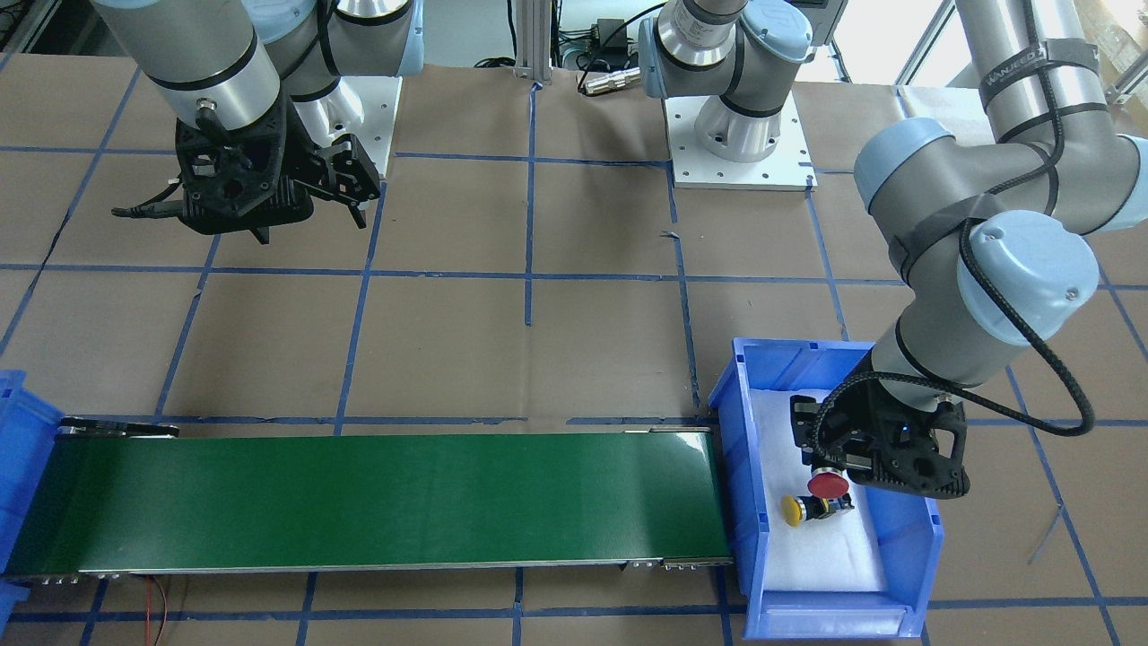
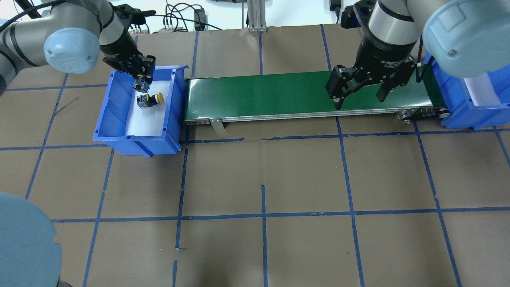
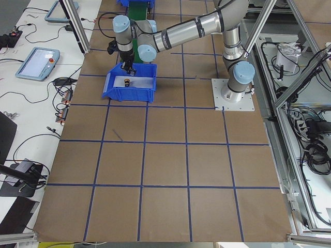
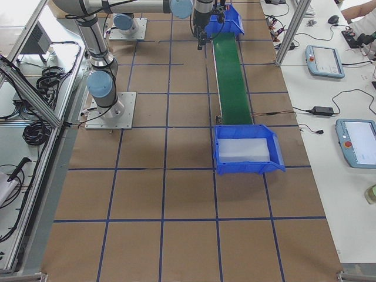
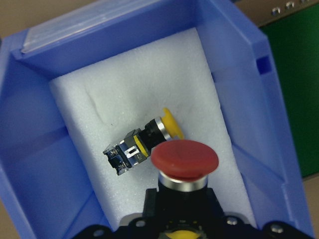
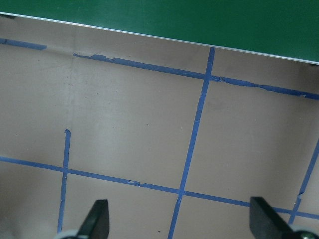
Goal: Transport two buttons from left to right
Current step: 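Carry the red button onto the green conveyor and release it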
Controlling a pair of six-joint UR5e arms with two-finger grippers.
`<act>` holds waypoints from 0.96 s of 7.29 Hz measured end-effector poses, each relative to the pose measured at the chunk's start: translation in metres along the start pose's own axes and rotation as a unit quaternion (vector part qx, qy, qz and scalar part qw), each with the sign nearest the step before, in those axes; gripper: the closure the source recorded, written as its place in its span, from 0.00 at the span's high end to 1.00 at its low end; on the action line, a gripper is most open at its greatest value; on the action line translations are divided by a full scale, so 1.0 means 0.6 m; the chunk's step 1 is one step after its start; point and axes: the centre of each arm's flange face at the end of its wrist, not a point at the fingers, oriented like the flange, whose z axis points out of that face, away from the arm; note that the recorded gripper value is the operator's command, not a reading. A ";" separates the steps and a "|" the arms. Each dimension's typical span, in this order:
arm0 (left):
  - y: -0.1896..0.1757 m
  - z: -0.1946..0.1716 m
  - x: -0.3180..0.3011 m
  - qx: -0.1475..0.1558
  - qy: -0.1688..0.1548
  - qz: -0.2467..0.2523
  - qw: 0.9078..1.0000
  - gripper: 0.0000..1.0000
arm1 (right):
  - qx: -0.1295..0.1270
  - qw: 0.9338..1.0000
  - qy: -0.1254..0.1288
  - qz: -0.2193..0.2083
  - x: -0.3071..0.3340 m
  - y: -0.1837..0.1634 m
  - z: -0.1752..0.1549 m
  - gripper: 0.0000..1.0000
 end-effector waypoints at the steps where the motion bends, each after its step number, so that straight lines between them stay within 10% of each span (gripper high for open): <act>1: -0.015 -0.013 0.052 0.010 0.002 -0.055 0.998 0.19 | 0.001 1.000 0.000 0.000 0.000 0.000 -0.001 1.00; 5: -0.064 0.124 0.306 -0.032 0.018 -0.086 0.996 0.20 | -0.001 1.000 0.001 0.000 0.002 0.000 0.001 1.00; 7: -0.057 0.179 0.341 -0.056 0.013 -0.078 0.995 1.00 | -0.001 1.000 0.001 0.002 0.004 0.000 0.001 1.00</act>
